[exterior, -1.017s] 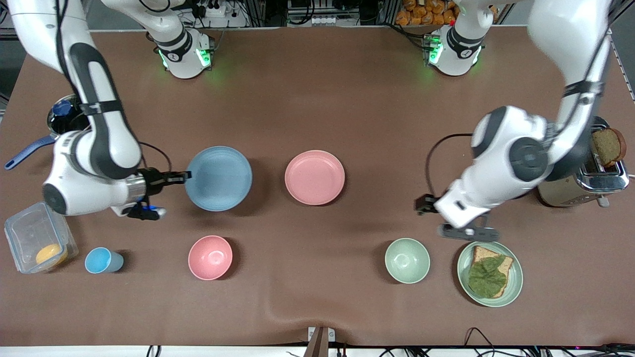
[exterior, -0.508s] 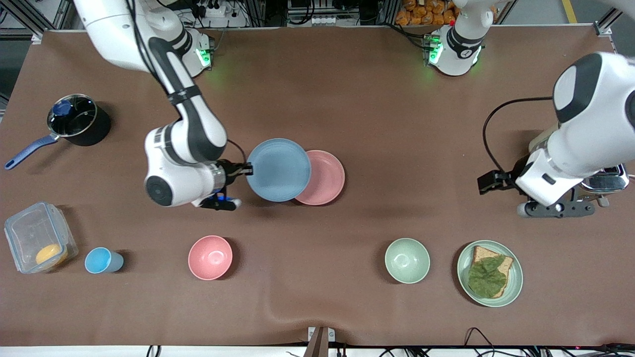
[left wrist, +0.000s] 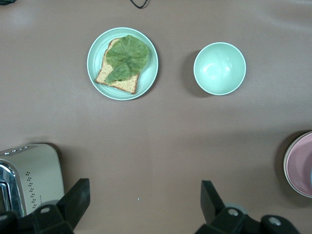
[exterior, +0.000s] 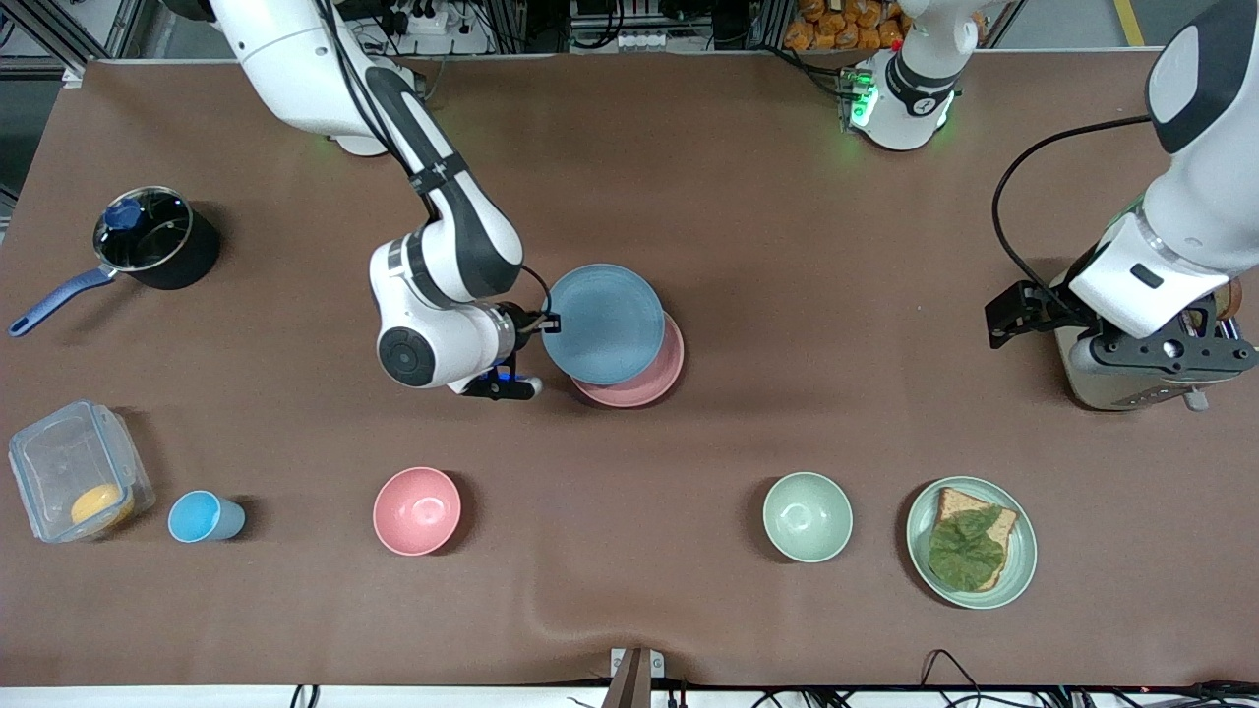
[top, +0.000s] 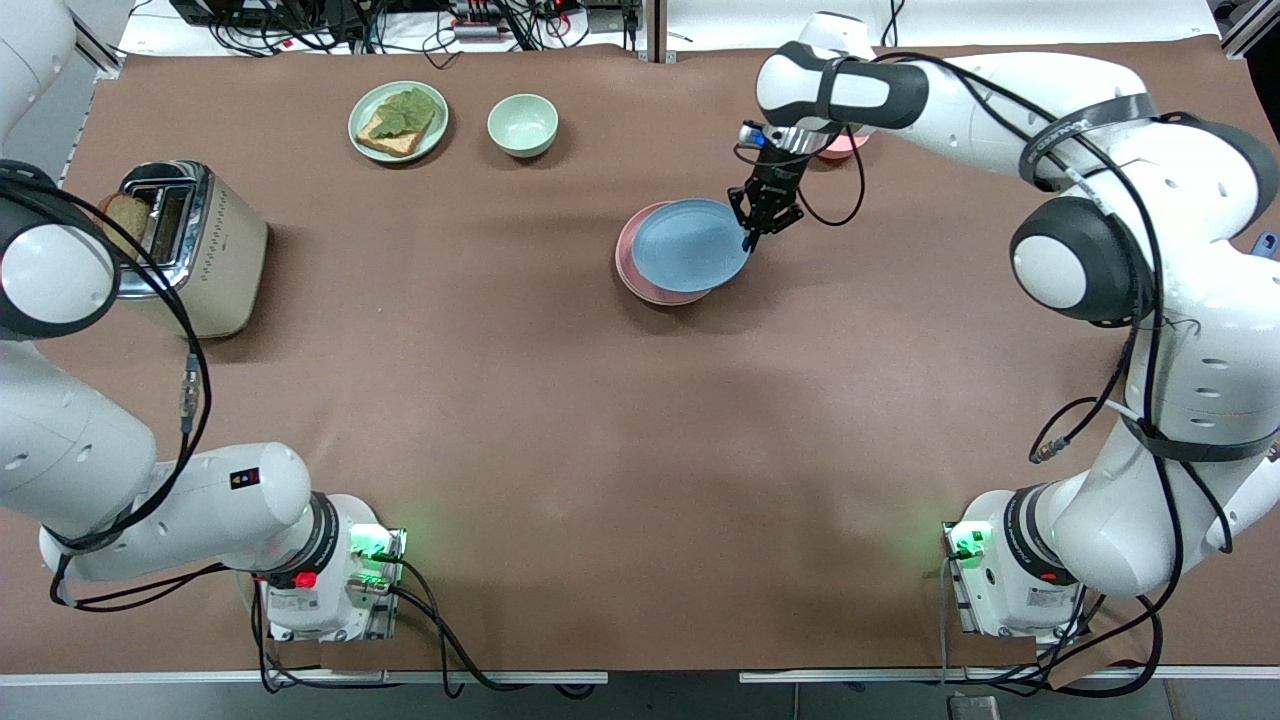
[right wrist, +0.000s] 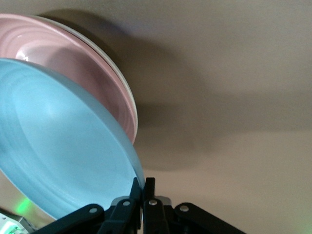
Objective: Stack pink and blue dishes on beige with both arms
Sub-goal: 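Lower the blue plate onto the pink plate and open the right gripper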
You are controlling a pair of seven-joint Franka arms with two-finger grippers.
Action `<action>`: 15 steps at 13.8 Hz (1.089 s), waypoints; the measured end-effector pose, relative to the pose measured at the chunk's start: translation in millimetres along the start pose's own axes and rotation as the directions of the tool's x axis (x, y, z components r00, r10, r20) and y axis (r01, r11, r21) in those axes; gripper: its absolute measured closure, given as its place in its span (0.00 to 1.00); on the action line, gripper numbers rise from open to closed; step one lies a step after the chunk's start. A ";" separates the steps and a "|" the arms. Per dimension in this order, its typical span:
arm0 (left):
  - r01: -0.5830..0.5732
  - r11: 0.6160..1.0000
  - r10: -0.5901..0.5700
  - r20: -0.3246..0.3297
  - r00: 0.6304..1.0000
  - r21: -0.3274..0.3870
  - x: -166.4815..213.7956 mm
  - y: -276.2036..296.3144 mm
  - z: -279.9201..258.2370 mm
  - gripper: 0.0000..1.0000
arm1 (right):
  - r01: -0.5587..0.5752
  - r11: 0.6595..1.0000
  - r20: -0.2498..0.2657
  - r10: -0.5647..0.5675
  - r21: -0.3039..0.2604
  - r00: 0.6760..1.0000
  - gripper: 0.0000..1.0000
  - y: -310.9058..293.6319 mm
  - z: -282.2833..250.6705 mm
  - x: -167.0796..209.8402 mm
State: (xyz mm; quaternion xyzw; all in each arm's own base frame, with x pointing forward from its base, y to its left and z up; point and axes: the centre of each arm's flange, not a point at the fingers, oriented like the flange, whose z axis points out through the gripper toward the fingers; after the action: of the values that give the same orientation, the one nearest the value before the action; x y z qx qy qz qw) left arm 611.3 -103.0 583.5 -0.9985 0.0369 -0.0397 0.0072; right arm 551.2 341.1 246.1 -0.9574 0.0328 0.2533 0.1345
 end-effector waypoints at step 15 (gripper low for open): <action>0.079 0.997 -0.078 0.035 0.996 -0.023 -42.4 -92.6 -8.0 0.00 | -0.004 0.998 -0.043 0.006 0.055 0.999 0.39 -18.3 10.6 17.0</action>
State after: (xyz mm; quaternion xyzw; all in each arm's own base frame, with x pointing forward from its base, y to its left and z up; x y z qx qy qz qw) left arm 575.3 -7.6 589.7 -0.9997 -0.0021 -0.0226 -0.0061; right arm 563.3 361.7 233.2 -0.9585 0.0449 0.2320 0.1594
